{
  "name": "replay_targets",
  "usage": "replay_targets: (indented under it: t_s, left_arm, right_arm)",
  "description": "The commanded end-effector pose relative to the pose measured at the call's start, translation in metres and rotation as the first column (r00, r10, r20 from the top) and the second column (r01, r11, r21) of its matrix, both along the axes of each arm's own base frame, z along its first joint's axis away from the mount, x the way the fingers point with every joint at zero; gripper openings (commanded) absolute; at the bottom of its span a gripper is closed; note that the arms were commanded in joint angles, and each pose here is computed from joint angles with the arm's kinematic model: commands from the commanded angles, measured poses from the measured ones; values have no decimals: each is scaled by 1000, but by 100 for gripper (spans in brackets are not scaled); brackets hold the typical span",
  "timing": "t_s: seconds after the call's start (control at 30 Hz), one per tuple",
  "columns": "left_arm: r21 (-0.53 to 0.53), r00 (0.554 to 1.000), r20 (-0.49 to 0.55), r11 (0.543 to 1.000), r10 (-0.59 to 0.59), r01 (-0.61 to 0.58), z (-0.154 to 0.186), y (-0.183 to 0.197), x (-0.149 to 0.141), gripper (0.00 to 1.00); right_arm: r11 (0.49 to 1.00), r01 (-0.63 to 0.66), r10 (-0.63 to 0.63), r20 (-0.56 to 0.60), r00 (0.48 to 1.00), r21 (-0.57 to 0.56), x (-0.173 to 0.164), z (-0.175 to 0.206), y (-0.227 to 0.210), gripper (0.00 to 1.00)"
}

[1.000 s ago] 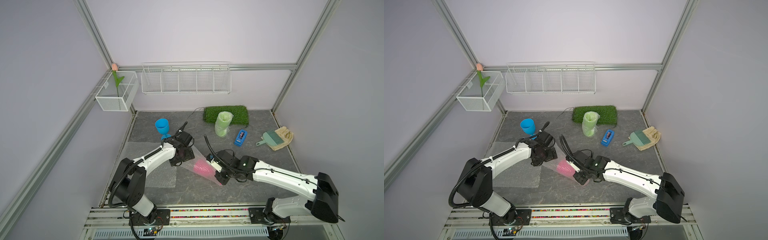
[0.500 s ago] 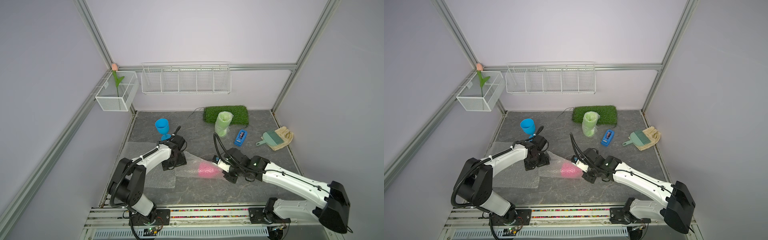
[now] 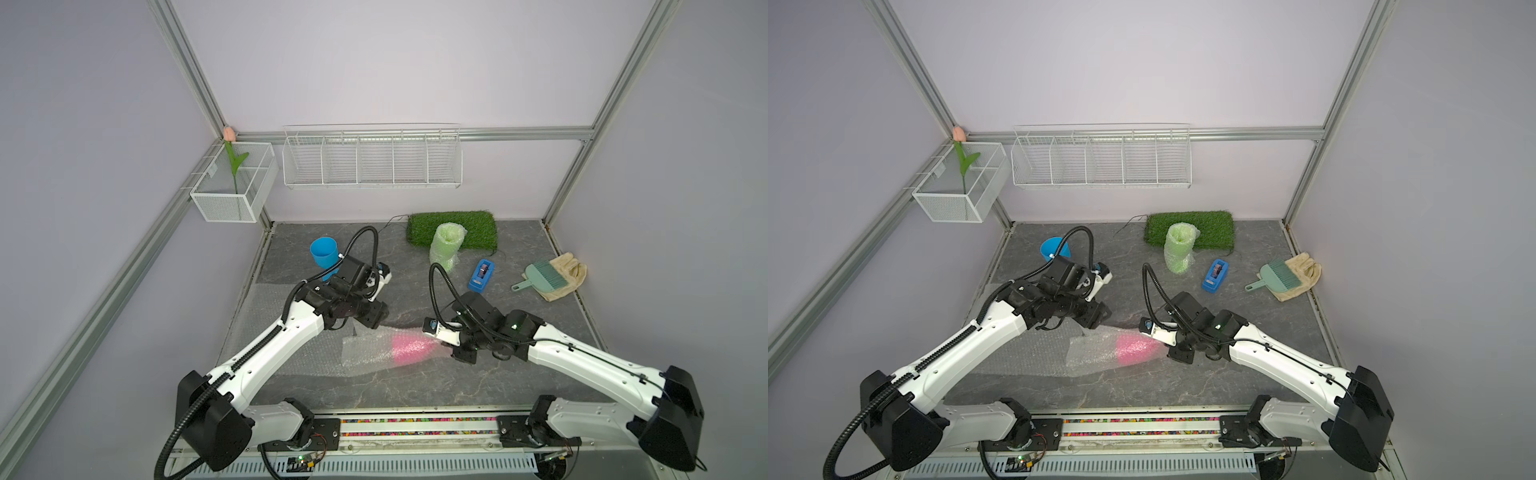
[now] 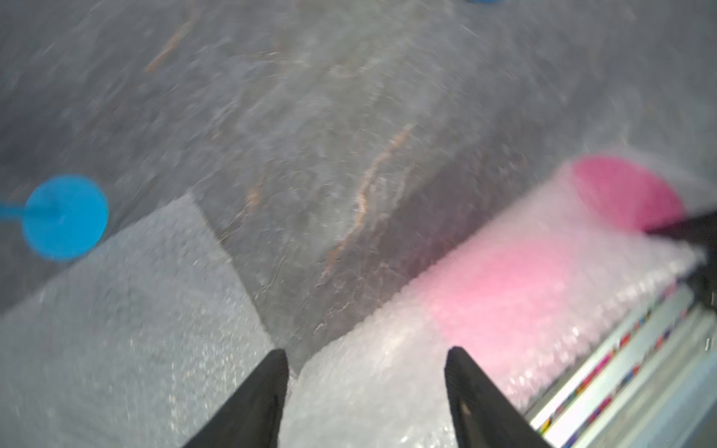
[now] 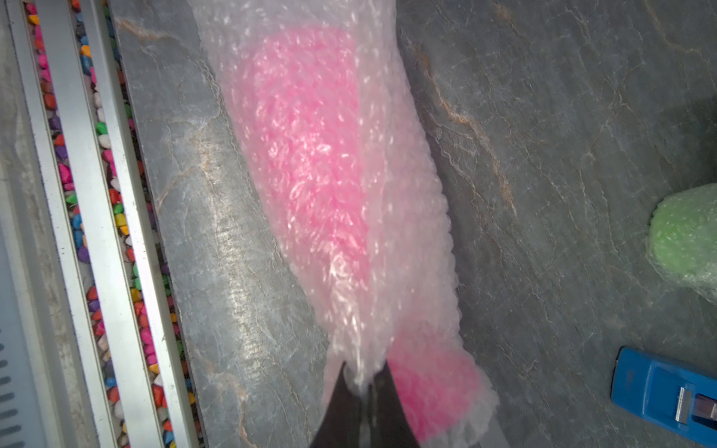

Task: Wrap wine glasses in bubble wrap
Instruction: Adjust the bubble wrap at the center of the board.

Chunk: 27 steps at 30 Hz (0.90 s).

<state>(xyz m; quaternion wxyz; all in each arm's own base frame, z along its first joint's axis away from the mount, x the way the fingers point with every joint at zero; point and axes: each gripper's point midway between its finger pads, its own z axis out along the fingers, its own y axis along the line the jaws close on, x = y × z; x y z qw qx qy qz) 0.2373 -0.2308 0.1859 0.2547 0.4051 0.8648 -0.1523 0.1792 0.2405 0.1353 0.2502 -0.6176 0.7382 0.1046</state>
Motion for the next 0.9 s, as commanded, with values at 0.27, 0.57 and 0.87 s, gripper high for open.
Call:
replay_targets:
  t_s: [0.27,0.57,0.87]
  left_arm:
    - [46,814,0,813,-580,580,-23,-25,-56,75]
    - [55,748,-65,746,-661,664,-61,-41,-74,80]
    - [153,728,-86,713,-680,684,-95,-32,-85,77]
  right_arm:
    - [999,-48,48,-48,998,-2,-3,-15,-10,7]
    - [999,29,-25,-106,994,40,7,-11,-15,7]
    - [988,111,-89,-198,976,106,20,-2,-16,7]
